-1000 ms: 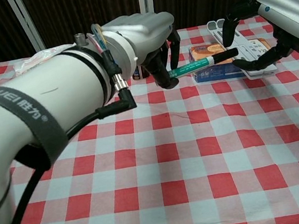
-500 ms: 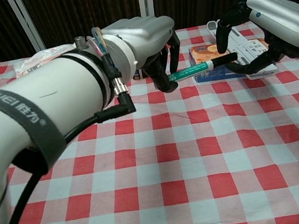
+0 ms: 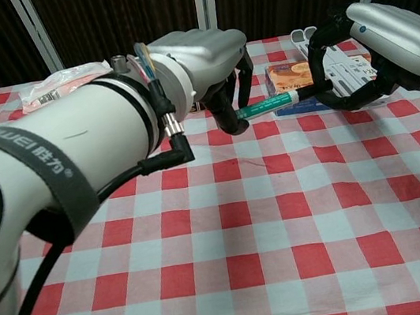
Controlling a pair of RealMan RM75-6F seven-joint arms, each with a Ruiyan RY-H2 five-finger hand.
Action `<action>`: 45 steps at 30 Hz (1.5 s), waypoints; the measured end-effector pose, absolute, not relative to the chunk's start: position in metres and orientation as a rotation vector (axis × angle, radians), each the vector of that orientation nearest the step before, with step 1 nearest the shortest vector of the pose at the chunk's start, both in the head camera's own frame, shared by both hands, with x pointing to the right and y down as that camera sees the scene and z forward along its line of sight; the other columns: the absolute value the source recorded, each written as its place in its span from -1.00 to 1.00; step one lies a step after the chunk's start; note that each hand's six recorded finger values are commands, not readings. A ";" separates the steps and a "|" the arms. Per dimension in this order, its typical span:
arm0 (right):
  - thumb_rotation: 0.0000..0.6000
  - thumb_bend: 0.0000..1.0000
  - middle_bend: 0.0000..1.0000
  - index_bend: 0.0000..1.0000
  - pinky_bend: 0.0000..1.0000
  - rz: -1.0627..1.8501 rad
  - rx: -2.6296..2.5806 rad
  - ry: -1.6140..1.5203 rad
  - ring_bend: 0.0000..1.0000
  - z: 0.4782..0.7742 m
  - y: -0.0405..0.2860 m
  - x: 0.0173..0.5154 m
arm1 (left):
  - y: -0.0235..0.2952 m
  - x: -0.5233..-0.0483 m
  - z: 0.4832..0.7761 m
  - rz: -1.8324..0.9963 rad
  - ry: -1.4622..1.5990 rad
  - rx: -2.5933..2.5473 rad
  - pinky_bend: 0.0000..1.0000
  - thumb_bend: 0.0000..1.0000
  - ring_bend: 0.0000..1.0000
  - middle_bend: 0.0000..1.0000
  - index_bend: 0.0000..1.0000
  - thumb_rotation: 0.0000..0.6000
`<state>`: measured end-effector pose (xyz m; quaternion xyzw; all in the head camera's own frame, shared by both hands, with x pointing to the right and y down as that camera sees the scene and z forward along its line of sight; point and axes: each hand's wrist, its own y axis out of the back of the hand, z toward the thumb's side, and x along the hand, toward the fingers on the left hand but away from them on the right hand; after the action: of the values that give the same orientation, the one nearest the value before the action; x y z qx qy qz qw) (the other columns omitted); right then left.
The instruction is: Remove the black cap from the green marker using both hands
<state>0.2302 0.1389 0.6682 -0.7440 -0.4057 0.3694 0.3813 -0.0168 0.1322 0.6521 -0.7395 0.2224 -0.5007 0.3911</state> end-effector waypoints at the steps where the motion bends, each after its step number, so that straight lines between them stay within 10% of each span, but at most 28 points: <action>1: 1.00 -0.48 0.22 0.35 -0.97 0.943 -1.899 -1.038 -0.52 0.668 0.139 0.231 | 0.132 -0.017 0.652 -1.273 0.566 -1.879 1.00 -0.17 0.99 0.18 0.16 1.00; 32: 1.00 -0.43 0.32 0.52 -0.88 1.155 -1.878 -1.073 -0.39 0.711 0.160 0.292 | 0.155 -0.096 0.721 -1.350 0.540 -1.875 1.00 -0.22 0.98 0.16 0.15 1.00; 45: 1.00 -0.91 -0.41 -0.23 -1.00 1.115 -1.924 -1.029 -0.91 0.710 0.162 0.283 | 0.154 -0.105 0.726 -1.345 0.567 -1.909 1.00 -0.59 0.94 -0.09 -0.28 1.00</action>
<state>0.2833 0.1625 0.7098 -0.7387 -0.3953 0.4282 0.3388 -0.1050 0.1536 0.7256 -0.7409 0.2201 -0.5218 0.3609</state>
